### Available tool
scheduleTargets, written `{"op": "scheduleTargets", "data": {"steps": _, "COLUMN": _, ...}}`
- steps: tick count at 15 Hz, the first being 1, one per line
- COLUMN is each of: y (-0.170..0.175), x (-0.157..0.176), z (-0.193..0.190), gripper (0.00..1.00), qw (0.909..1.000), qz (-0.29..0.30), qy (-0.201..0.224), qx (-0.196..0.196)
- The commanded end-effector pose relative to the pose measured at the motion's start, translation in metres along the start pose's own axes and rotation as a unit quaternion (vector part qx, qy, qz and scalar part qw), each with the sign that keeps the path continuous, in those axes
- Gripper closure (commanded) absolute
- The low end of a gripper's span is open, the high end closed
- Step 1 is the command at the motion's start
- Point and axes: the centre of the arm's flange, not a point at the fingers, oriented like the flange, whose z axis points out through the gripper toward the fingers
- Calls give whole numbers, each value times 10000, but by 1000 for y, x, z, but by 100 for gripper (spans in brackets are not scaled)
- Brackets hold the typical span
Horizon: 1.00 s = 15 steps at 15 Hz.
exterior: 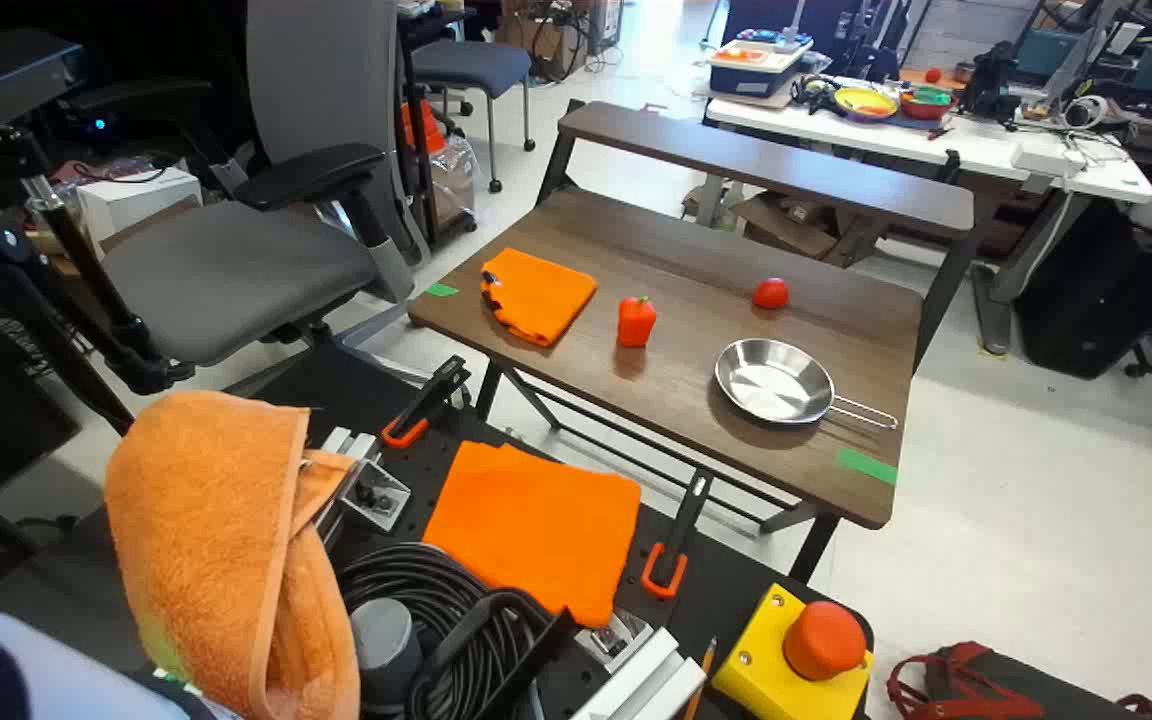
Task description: Move the bell pepper
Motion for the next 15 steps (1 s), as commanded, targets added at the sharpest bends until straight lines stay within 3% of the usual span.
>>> {"op": "scheduleTargets", "data": {"steps": 1, "y": 0, "x": 0, "z": 0, "gripper": 0, "qw": 10000, "qz": 0, "qy": 7, "qx": 0}}
{"op": "scheduleTargets", "data": {"steps": 12, "y": 0, "x": 0, "z": -1, "gripper": 0, "qw": 10000, "qz": 0, "qy": 13, "qx": 0}}
{"op": "scheduleTargets", "data": {"steps": 15, "y": -9, "x": 20, "z": 6, "gripper": 0, "qw": 9998, "qz": 160, "qy": 43, "qx": -83}}
